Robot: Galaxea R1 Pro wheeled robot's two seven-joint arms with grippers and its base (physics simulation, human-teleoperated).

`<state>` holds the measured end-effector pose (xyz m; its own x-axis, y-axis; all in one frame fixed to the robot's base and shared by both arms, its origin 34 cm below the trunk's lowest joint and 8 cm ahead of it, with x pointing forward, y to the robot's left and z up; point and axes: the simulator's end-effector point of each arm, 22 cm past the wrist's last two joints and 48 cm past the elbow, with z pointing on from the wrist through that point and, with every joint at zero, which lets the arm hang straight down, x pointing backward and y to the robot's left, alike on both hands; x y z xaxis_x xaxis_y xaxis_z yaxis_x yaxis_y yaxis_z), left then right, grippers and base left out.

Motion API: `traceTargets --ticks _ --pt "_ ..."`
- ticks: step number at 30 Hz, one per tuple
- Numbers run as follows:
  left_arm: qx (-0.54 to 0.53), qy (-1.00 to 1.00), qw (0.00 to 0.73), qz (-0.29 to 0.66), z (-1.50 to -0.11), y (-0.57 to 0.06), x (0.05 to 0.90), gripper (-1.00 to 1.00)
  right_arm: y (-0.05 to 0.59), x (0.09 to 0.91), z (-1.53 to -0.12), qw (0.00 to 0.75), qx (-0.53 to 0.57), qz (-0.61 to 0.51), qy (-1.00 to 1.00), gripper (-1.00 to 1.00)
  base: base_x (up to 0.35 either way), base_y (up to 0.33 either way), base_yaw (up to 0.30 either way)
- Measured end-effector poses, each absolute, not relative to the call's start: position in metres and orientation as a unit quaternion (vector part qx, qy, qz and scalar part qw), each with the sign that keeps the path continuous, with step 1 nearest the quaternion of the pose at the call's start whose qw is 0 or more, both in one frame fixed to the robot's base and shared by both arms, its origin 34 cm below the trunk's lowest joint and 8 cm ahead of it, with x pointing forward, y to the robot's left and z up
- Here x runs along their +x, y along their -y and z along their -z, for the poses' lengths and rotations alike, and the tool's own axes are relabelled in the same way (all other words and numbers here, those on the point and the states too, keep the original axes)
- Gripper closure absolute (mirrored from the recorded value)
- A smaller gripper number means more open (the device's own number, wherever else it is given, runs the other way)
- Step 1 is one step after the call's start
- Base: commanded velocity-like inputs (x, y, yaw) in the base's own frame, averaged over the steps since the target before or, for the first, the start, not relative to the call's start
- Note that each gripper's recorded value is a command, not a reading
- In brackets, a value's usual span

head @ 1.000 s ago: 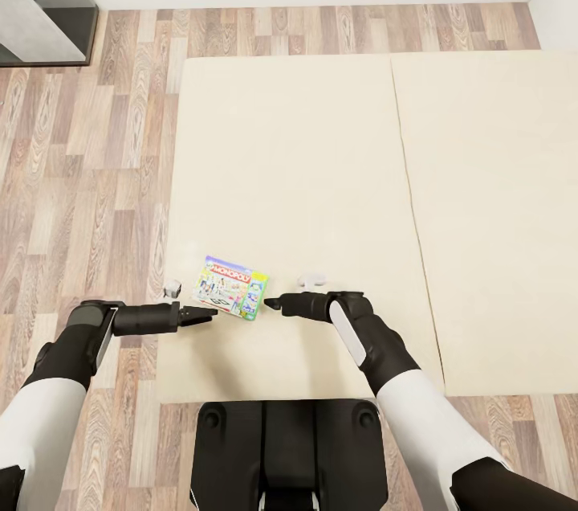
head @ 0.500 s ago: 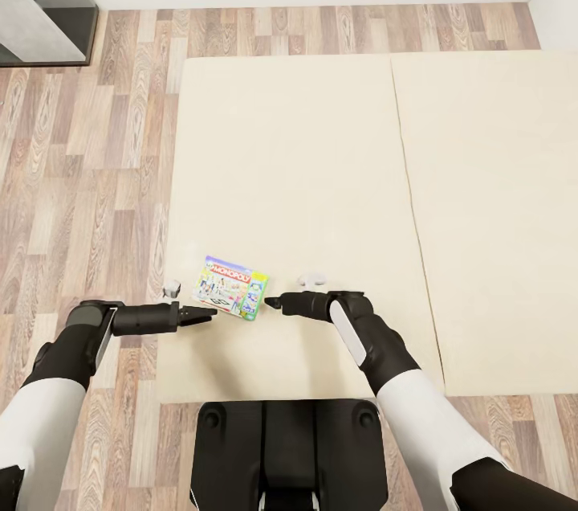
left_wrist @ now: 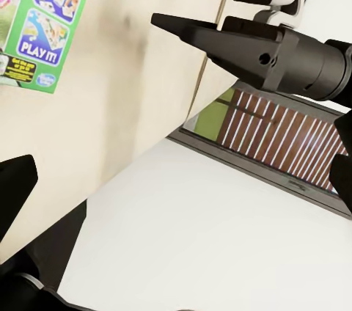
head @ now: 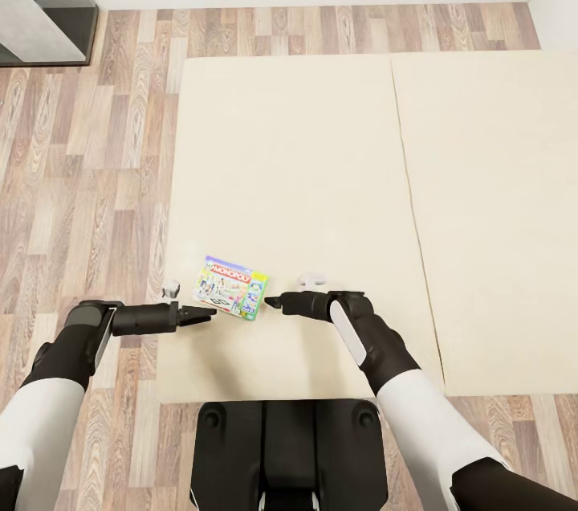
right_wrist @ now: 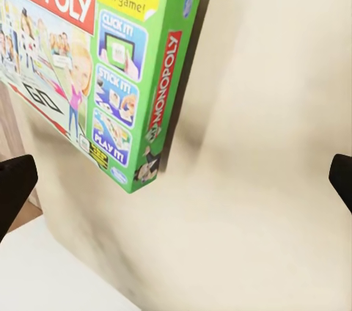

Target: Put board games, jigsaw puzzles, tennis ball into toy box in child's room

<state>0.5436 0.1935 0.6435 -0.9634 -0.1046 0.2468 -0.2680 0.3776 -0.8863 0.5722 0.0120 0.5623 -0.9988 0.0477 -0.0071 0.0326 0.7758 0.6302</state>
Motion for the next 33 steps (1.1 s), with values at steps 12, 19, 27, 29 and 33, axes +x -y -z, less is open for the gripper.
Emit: traceTargets --ticks 12,19,27,29,33 --pt "0.113 0.827 0.075 -0.546 -0.6435 -0.1935 0.5436 -1.00 -0.0119 0.5722 -0.5626 0.011 0.022 -0.334 -0.942 -1.00 0.000 0.000 0.000" --pt "0.113 0.827 0.075 -0.546 -0.6435 -0.1935 0.5437 -1.00 -0.0119 0.5723 -0.5626 0.011 0.022 -0.334 -0.942 -1.00 0.000 0.000 0.000" --pt "0.113 0.827 0.075 -0.546 -0.6435 -0.1935 0.5437 -1.00 -0.0121 0.5723 -0.5627 0.011 0.021 -0.335 -0.942 -1.00 0.000 0.021 0.000" --pt "0.113 0.827 0.075 -0.546 -0.6435 -0.1935 0.5437 -1.00 -0.0121 0.5723 -0.5628 0.011 0.021 -0.335 -0.942 -1.00 0.000 0.100 0.000" --pt "0.113 0.827 0.075 -0.546 -0.6435 -0.1935 0.5437 -1.00 -0.0120 0.5723 -0.5627 0.011 0.022 -0.335 -0.942 -1.00 0.000 0.039 0.000"
